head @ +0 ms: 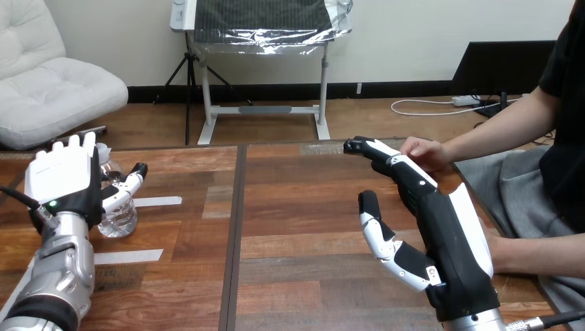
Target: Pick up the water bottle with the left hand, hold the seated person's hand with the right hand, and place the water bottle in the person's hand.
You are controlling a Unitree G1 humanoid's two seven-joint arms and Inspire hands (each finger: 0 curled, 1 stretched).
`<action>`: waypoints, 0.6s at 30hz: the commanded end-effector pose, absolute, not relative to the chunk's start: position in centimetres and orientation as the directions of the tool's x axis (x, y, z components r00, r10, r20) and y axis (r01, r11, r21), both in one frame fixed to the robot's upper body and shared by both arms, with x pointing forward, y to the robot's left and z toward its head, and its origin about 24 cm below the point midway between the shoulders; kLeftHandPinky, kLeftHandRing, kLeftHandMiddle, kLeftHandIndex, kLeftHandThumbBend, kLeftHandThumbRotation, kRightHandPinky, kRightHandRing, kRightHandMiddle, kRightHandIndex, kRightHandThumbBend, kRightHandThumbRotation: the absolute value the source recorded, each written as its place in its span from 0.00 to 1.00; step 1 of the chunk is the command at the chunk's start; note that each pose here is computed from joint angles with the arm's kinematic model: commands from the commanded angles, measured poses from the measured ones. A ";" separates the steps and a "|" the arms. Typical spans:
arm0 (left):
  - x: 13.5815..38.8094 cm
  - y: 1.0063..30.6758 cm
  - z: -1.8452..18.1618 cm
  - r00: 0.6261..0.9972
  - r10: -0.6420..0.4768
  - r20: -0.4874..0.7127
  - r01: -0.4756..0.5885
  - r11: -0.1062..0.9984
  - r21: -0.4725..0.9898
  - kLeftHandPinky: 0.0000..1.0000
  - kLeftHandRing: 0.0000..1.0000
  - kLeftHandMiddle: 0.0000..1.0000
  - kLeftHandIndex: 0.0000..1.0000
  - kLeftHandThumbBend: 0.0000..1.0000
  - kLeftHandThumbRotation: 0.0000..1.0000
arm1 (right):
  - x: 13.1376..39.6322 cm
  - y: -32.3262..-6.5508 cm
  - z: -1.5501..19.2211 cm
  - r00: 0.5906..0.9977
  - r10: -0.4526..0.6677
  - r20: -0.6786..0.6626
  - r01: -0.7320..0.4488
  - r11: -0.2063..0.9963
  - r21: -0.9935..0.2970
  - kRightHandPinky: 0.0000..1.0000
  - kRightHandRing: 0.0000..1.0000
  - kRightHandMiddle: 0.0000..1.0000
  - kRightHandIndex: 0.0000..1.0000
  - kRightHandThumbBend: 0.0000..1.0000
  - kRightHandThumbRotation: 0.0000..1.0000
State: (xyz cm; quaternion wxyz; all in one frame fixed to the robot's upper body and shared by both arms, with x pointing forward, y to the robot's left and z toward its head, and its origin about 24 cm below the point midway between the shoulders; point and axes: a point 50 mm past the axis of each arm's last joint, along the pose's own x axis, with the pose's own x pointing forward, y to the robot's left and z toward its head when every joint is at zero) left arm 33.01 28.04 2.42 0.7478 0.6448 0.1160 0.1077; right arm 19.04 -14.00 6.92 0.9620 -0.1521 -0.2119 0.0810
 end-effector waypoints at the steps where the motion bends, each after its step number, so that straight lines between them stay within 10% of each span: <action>1: 33.7 27.1 3.0 0.960 0.281 0.001 -0.046 0.152 0.987 1.00 0.98 0.99 0.96 0.51 1.00 | 20.0 -13.9 8.8 0.850 0.237 0.471 -0.080 0.941 -0.329 0.87 0.87 0.86 0.77 0.05 0.00; 18: 33.6 26.6 2.7 0.966 0.260 -0.009 -0.039 0.179 0.983 1.00 0.99 0.99 0.98 0.52 1.00 | 20.0 -14.0 8.8 0.847 0.249 0.470 -0.091 0.938 -0.333 0.84 0.85 0.84 0.76 0.05 0.00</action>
